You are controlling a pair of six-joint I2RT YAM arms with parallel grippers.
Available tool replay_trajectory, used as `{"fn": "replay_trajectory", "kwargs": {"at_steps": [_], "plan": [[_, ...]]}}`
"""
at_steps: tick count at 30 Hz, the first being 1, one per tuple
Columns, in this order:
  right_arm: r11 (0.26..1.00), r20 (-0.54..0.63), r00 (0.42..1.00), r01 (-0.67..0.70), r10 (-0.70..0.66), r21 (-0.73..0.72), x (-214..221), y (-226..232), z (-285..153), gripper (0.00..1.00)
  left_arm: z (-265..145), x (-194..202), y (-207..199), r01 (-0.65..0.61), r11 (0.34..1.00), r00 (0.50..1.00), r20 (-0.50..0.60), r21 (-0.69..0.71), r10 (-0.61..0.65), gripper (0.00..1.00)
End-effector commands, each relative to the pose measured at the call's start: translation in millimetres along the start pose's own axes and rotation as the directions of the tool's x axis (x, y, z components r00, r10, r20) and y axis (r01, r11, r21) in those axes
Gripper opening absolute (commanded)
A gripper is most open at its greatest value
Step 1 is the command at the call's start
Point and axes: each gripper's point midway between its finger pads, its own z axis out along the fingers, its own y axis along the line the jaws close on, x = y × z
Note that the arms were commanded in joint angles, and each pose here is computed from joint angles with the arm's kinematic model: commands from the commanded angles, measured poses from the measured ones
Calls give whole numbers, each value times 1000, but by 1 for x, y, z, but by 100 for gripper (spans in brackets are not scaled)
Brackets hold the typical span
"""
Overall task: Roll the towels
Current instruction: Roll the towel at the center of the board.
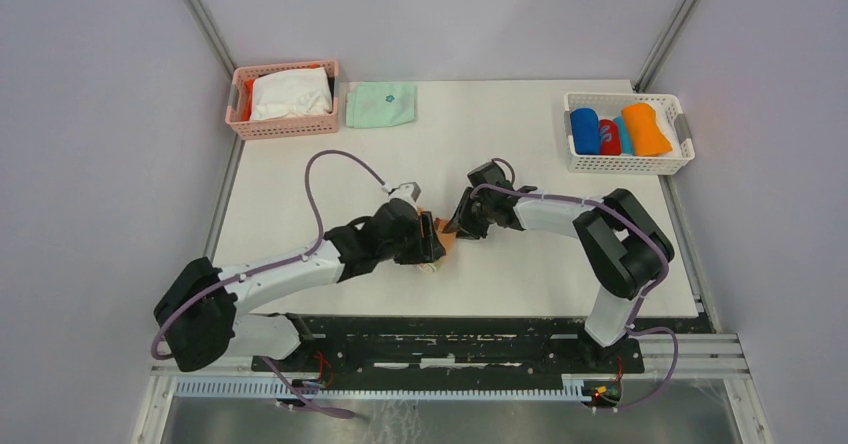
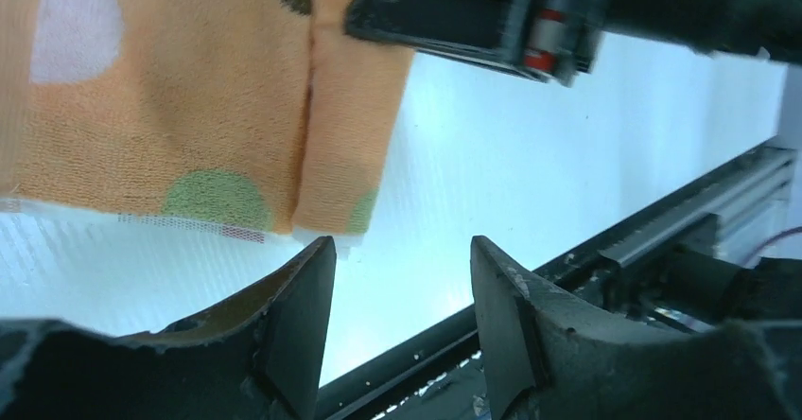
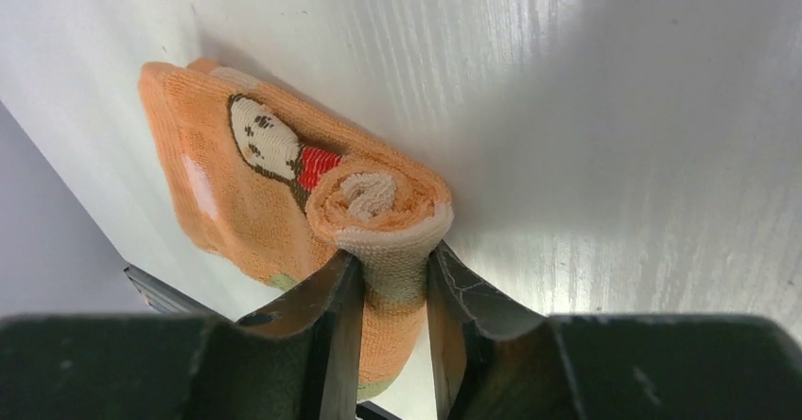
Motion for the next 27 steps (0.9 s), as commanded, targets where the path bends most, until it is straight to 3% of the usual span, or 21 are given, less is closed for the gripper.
{"fn": "replay_trajectory", "kwargs": {"at_steps": [1, 5, 10, 16, 20, 27], "plan": [[990, 0, 1000, 4, -4, 141, 4, -24, -10, 35, -25, -25, 0, -236, 930, 930, 211, -283, 300, 62], [991, -5, 1000, -1, 2, 137, 6, -24, -11, 35, -28, -21, -24, -385, 833, 834, 237, -398, 498, 62], [991, -9, 1000, 7, -6, 136, 6, -23, -14, 35, -14, -1, -43, -561, 624, 665, 153, -543, 731, 62], [991, -25, 1000, 19, -16, 133, 8, -21, -16, 36, 8, 10, -45, -642, 372, 480, 27, -670, 877, 61], [992, -35, 999, 18, -13, 127, 10, -21, -14, 36, 23, 19, -38, -669, 283, 417, -32, -687, 908, 60], [993, -46, 999, 16, -11, 116, 12, -21, -13, 36, 48, 34, -15, -707, 160, 352, -147, -689, 924, 58]]}}
